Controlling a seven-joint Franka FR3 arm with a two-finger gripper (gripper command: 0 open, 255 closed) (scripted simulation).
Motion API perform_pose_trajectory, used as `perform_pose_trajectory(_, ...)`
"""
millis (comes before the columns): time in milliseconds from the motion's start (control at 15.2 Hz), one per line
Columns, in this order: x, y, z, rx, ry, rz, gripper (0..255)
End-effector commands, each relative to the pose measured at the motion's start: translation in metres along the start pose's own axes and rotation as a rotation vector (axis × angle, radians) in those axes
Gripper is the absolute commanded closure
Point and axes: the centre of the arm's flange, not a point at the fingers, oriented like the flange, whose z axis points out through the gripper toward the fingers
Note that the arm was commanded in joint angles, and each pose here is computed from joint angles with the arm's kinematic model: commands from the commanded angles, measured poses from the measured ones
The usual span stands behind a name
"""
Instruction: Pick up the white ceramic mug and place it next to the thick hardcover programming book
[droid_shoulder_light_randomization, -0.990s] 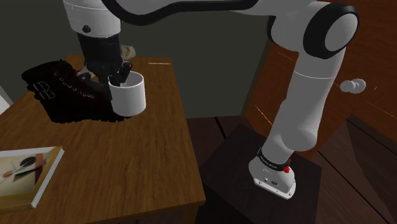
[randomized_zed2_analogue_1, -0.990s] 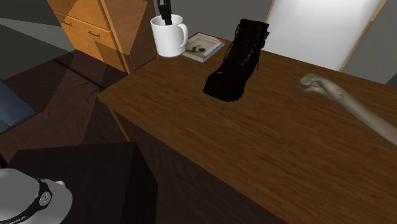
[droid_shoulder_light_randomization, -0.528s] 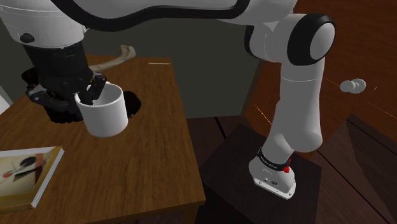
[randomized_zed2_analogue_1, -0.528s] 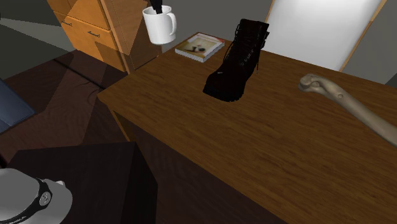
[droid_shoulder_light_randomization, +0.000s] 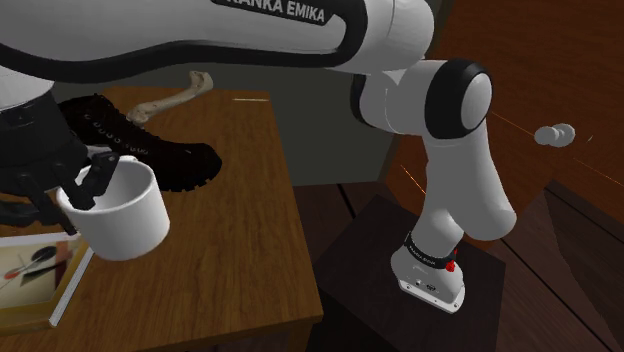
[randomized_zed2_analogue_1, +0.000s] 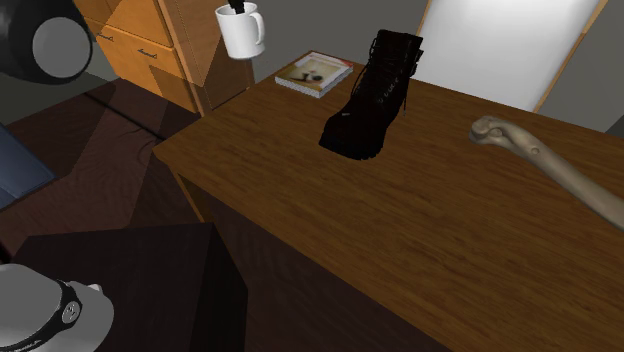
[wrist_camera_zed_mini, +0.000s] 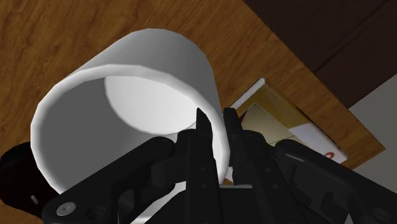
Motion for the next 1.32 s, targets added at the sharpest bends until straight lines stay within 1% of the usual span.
perform_pose_trajectory(0,-0.002,-0.002,0.009,0.001,0.001,0.001,255)
perform_pose_trajectory(1254,-0.012,-0.004,0.109,0.001,0.001,0.001,255)
